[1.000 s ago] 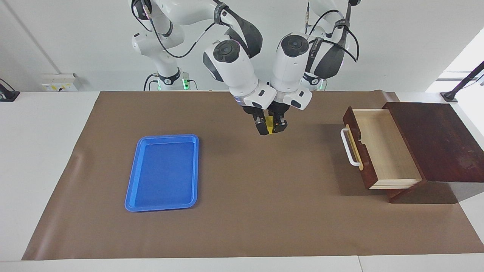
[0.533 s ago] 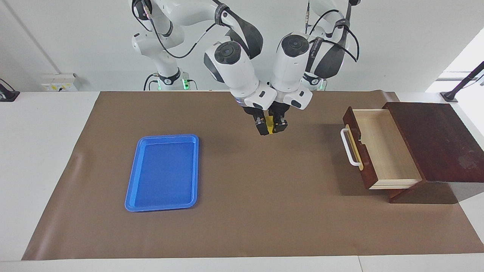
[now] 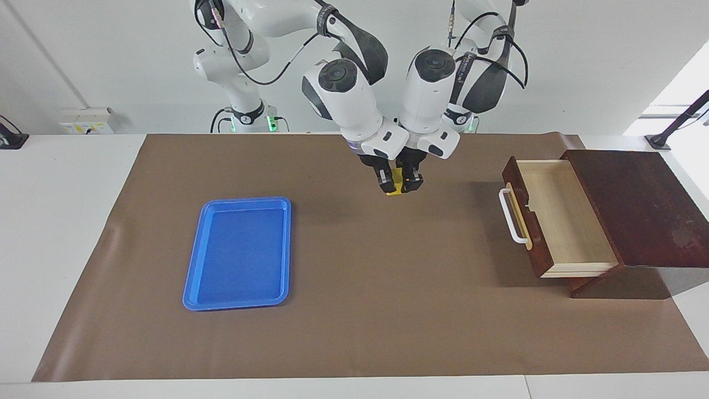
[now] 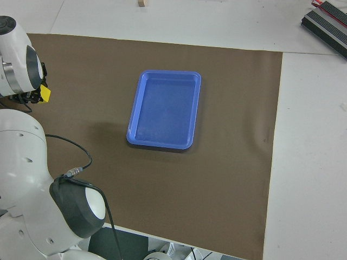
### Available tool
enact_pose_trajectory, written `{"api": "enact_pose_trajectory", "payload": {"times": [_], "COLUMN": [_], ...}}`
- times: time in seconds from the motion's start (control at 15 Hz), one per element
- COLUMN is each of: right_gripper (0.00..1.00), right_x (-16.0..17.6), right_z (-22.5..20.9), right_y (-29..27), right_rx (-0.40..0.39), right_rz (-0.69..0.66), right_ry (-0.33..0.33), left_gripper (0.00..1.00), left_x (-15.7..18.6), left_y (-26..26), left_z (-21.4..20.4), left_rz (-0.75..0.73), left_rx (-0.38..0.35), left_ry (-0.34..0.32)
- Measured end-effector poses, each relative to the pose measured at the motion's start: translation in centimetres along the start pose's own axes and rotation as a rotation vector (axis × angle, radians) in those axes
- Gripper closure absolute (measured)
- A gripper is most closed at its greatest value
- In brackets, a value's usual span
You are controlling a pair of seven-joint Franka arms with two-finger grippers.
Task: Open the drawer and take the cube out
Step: 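Grasp the cube with the right gripper while the left gripper releases it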
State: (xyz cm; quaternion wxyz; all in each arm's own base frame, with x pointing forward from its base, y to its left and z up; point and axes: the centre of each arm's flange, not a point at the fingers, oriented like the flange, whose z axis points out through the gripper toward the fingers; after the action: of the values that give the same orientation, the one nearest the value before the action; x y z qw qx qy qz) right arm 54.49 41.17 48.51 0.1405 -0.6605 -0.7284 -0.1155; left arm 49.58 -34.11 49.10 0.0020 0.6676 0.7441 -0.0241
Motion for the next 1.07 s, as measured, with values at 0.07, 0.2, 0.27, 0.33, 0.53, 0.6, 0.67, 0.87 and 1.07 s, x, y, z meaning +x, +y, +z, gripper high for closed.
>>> {"api": "enact_pose_trajectory", "payload": {"times": [0.07,0.2,0.27,0.33,0.53,0.6,0.67,0.87,1.07], "right_gripper": [0.44,0.44,0.44,0.44,0.44,0.44,0.44,0.44,0.44], "right_x": [0.0,0.0,0.0,0.1,0.1,0.3,0.3,0.6,0.9], "right_z": [0.0,0.0,-0.1,-0.1,-0.2,-0.3,-0.3,-0.5,-0.9], "right_y": [0.0,0.0,0.0,0.0,0.0,-0.1,-0.1,-0.3,-0.3], "right_rx": [0.000,-0.001,-0.001,-0.001,-0.003,-0.005,-0.007,-0.009,-0.023], "right_rz": [0.000,0.000,0.000,0.001,0.003,0.008,0.016,0.016,0.017], "right_ry": [0.000,0.000,0.001,0.001,0.002,0.004,0.005,0.007,0.015], "left_gripper": [0.45,0.45,0.45,0.45,0.42,0.33,0.22,0.00,0.00], "left_x": [0.0,0.0,0.0,0.0,0.1,0.0,0.1,0.8,5.4], "left_y": [0.0,0.0,0.0,0.0,0.0,0.0,0.1,0.7,2.5], "left_z": [0.0,0.0,-0.1,-0.1,-0.2,-0.2,-0.2,-1.2,-5.5], "left_rz": [0.001,0.001,0.001,0.001,0.005,0.004,0.003,-0.013,-0.065], "left_rx": [0.000,-0.001,-0.001,-0.001,-0.003,-0.004,-0.005,-0.024,-0.068], "left_ry": [0.000,-0.001,-0.001,-0.001,-0.003,-0.006,-0.006,-0.021,-0.066]}}
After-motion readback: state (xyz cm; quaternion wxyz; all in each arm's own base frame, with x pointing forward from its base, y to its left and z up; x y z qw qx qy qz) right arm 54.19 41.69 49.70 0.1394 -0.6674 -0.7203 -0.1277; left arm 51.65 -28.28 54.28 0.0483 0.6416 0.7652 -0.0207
